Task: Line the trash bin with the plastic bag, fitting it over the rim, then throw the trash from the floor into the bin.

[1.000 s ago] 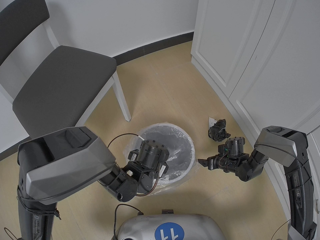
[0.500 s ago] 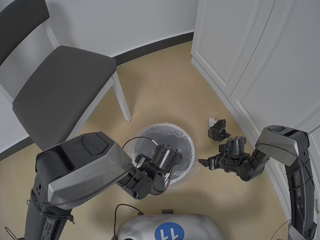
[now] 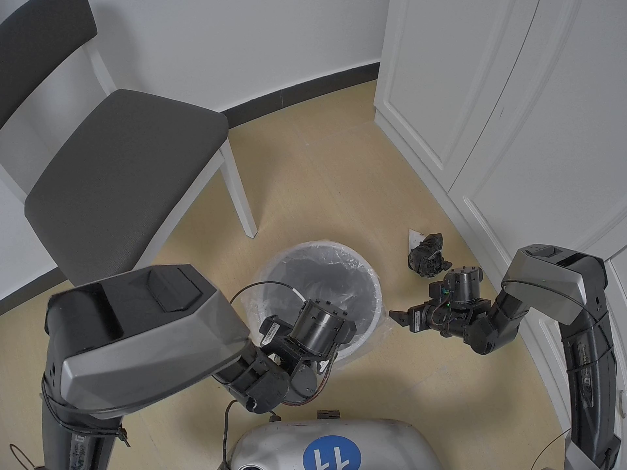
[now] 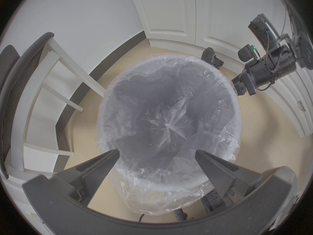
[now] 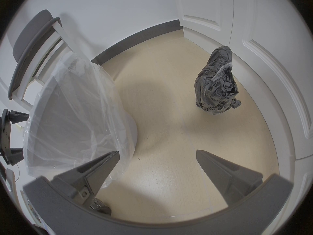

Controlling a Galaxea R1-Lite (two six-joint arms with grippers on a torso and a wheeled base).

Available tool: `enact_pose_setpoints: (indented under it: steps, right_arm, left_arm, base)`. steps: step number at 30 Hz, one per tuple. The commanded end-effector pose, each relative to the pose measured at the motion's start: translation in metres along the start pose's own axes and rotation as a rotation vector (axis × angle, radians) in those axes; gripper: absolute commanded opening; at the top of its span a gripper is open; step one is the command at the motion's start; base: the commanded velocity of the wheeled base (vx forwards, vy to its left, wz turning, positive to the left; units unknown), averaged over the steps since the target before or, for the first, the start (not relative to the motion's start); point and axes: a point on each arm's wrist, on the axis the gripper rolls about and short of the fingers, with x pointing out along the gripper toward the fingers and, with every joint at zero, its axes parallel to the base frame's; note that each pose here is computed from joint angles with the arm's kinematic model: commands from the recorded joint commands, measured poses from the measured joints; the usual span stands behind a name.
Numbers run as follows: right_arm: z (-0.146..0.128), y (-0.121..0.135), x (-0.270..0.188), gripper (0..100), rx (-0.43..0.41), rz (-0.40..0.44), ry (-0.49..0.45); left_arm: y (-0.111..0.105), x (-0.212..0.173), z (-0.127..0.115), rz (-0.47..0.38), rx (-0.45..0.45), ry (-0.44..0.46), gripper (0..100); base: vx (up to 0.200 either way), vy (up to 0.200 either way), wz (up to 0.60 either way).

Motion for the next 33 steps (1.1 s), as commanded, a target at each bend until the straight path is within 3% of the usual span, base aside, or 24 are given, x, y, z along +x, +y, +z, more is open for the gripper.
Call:
enact_pose_setpoints:
  steps: [1, 5, 11, 17, 25, 33]
  right_arm:
    - [0.001, -0.001, 0.000, 100, 0.001, -0.001, -0.002]
    - [0.001, 0.000, -0.001, 100, 0.001, 0.000, -0.004]
    - [0.002, 0.000, -0.001, 100, 0.001, 0.000, -0.005]
    - [0.005, 0.000, -0.003, 100, 0.000, 0.000, -0.012]
    - [0.003, 0.000, -0.003, 100, 0.000, 0.000, -0.007]
    - [0.004, -0.003, -0.003, 100, 0.004, -0.005, -0.012]
  left_arm:
    - [0.003, -0.015, 0.001, -0.012, -0.006, -0.009, 100]
    - [0.006, -0.020, -0.003, -0.012, -0.011, 0.003, 100]
    - [0.025, -0.040, -0.016, -0.005, -0.088, 0.040, 100]
    - [0.032, -0.052, -0.034, -0.014, -0.066, 0.073, 100]
    - [0.018, -0.014, -0.053, 0.002, -0.033, 0.137, 100]
    - [0.024, 0.020, -0.056, -0.024, -0.042, 0.162, 100]
  base:
    - [0.000, 0.000, 0.00]
    - [0.000, 0.000, 0.00]
    - [0.000, 0.000, 0.00]
    - [0.000, 0.000, 0.00]
    - [0.000, 0.000, 0.00]
    - [0.000, 0.000, 0.00]
